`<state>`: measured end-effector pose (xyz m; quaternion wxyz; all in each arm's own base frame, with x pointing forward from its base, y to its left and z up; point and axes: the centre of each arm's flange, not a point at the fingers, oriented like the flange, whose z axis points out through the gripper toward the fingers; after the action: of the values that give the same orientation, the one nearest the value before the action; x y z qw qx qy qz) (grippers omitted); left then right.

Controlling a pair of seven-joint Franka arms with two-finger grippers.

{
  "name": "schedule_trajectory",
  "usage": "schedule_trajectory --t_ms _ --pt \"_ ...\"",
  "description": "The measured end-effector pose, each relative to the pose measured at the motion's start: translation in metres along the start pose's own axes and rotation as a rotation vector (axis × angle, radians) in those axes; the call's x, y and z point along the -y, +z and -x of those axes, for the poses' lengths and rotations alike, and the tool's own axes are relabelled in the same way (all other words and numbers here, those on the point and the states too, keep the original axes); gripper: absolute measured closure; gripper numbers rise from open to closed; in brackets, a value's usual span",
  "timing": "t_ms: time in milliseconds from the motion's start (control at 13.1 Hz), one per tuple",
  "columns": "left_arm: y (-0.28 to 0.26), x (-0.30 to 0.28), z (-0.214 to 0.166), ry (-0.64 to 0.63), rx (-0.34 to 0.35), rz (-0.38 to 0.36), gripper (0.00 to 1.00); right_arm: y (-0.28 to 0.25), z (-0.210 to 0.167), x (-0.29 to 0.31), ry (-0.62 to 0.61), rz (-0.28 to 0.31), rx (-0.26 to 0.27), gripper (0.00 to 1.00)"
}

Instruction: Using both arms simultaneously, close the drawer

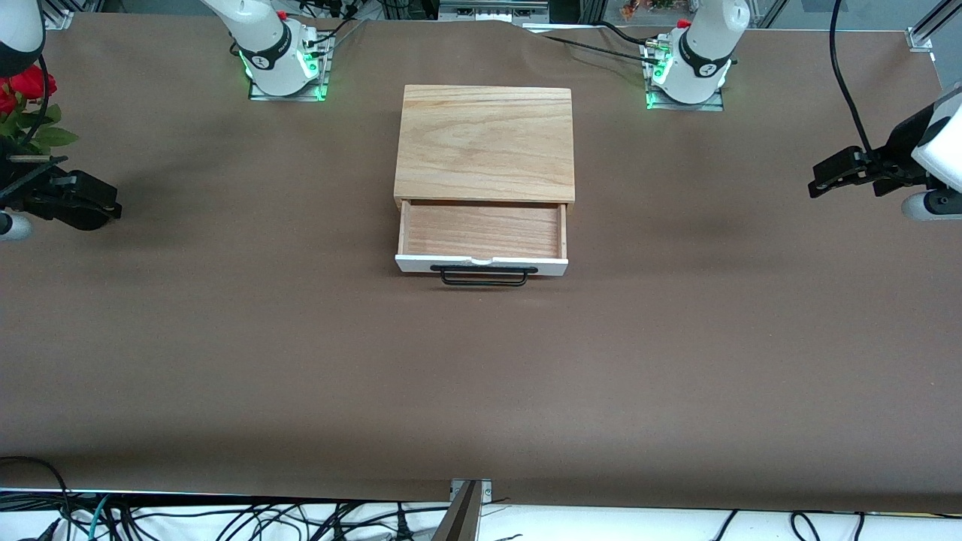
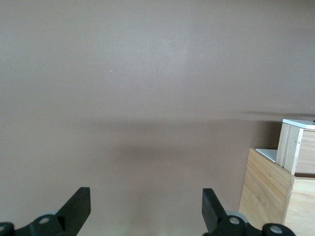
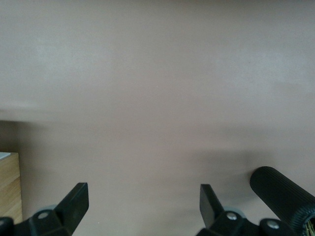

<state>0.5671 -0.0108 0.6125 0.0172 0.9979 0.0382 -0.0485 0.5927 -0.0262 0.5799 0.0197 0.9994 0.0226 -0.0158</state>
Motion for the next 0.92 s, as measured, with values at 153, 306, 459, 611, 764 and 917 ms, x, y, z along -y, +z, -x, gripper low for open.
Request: schedule_trajectory --t_ms 153,306,459,611,764,917 --pt "0.0000 0.0000 0.0000 0.000 0.000 0.000 0.00 0.0002 0.0000 -0.0012 0.003 0.000 0.000 0.00" --pt "0.0000 0.0000 0.0000 0.000 0.000 0.000 0.00 0.0003 0.0001 -0.0024 0.005 0.000 0.000 0.00" --pt "0.0000 0.0000 0.0000 0.000 0.000 0.000 0.00 0.0006 0.0000 -0.0026 0.006 0.000 0.001 0.00" --pt "0.0000 0.0000 0.0000 0.001 0.000 0.000 0.00 0.0007 -0.0001 -0.0026 0.006 0.000 0.001 0.00" --pt "0.0013 0.0002 0.0016 0.017 0.015 -0.001 0.00 0.0007 -0.0001 -0.0026 0.006 0.000 0.001 0.00" --pt "0.0035 0.0004 0.0045 0.036 0.041 -0.003 0.00 0.0008 -0.0001 -0.0026 0.006 0.000 0.001 0.00"
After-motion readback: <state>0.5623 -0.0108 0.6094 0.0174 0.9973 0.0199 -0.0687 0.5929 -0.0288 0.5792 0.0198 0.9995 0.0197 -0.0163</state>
